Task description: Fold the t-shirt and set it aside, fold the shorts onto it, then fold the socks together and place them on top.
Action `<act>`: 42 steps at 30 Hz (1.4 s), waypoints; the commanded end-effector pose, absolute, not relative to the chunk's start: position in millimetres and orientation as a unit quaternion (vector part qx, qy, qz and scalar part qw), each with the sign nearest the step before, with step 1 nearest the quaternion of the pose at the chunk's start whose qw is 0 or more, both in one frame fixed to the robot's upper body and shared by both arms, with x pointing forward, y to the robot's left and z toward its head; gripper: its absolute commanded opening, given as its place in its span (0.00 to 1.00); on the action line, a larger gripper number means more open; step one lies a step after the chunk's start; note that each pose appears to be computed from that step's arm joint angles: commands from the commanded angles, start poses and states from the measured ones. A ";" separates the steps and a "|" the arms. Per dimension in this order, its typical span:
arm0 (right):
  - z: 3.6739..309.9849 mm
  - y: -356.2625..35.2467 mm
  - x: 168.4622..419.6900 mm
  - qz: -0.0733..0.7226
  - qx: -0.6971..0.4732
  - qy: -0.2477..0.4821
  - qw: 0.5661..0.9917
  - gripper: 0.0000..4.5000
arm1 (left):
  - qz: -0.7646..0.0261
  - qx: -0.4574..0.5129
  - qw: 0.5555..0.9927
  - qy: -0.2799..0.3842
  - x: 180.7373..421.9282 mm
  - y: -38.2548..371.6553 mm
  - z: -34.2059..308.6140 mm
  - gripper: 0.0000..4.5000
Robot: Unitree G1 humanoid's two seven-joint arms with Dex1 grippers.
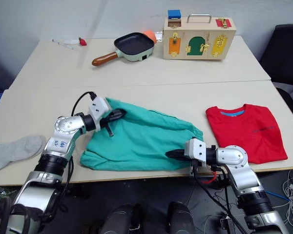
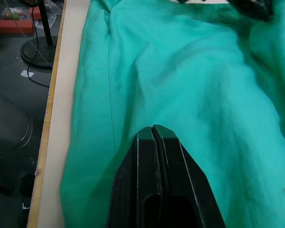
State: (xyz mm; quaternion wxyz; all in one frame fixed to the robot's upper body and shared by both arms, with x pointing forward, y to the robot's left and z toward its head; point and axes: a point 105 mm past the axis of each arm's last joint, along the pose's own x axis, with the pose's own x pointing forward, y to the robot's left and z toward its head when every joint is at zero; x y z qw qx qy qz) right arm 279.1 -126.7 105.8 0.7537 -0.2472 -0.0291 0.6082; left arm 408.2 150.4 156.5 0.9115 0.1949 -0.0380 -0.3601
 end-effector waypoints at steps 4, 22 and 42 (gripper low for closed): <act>118.6 -134.7 280.2 0.592 -0.235 -0.041 0.770 0.00 | -0.312 0.147 0.937 -0.053 415.9 170.1 163.2 0.01; 115.3 -113.3 371.1 0.392 -0.250 -0.018 0.885 0.00 | -0.415 0.204 0.886 0.029 347.7 158.5 108.8 0.01; 171.9 -205.5 326.8 0.405 0.047 -0.025 0.913 0.13 | -0.475 0.108 0.871 -0.072 297.6 161.6 137.5 0.00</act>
